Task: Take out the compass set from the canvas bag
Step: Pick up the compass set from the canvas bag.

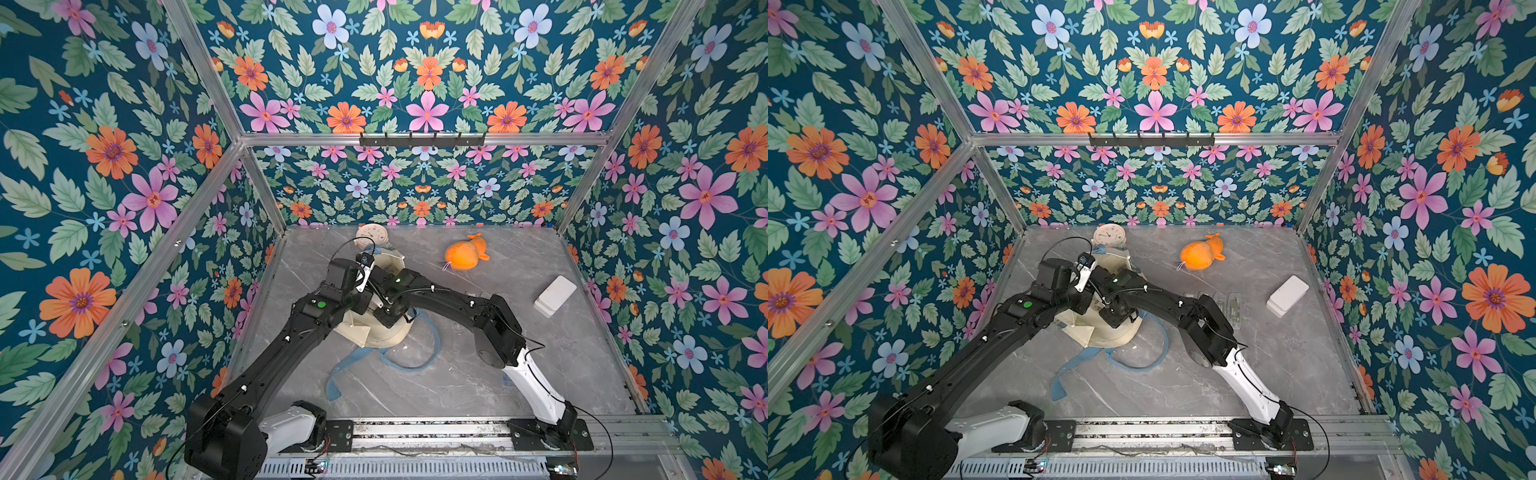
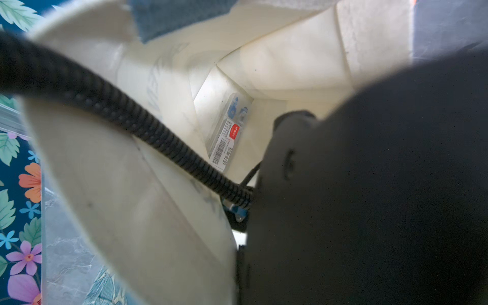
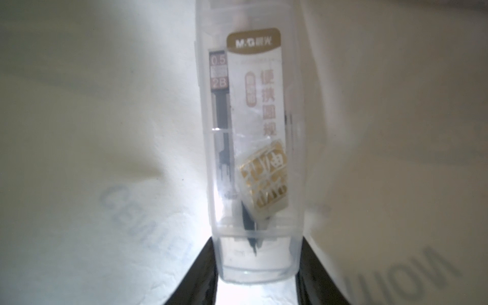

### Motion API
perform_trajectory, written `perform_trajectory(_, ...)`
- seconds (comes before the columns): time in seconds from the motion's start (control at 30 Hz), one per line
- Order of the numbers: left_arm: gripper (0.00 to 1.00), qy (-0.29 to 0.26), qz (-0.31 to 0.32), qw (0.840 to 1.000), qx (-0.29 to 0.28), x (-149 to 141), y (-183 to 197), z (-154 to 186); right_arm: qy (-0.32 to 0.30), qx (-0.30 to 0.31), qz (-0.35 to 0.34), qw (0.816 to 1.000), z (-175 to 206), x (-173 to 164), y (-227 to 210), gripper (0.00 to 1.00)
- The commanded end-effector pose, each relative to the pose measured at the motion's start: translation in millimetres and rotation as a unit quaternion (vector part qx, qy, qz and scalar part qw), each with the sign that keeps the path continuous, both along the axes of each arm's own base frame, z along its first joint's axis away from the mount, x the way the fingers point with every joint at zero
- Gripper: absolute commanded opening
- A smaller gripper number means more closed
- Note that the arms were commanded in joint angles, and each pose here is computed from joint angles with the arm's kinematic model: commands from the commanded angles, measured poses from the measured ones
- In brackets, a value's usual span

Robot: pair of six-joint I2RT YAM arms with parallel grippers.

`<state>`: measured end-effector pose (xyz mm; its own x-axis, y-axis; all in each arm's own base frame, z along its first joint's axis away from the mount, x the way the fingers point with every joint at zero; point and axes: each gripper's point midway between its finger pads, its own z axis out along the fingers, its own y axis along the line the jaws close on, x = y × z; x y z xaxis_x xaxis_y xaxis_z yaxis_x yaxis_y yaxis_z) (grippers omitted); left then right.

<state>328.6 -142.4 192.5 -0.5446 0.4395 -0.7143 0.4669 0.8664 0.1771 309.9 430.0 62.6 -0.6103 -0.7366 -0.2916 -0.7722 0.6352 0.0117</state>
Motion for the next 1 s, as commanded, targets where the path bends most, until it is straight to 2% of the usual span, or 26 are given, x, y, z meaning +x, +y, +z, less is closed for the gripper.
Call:
perform_trajectory(0.0, 0.0, -0.08, -0.017, 0.995, -0.056, 25.6, -22.6, 37.5, -0.009, 0.034, 0.007, 0.999, 32.0, -18.3, 11.4, 0.37)
perform_trajectory(0.57, 0.0, -0.081, -0.01, 0.995, -0.057, 27.0, -20.9, 39.3, 0.005, 0.053, -0.031, 0.998, 65.0, -45.3, -22.2, 0.36)
perform_trajectory(0.8, 0.0, -0.089, -0.007, 0.994, -0.064, 26.2, -20.5, 46.1, 0.005, 0.042, -0.044, 0.998, 68.0, -52.3, -38.4, 0.36)
perform_trajectory(0.97, 0.0, -0.099, -0.004, 0.992, -0.072, 24.4, -19.0, 53.8, 0.012, 0.033, -0.064, 0.997, 56.4, -51.8, -54.0, 0.36)
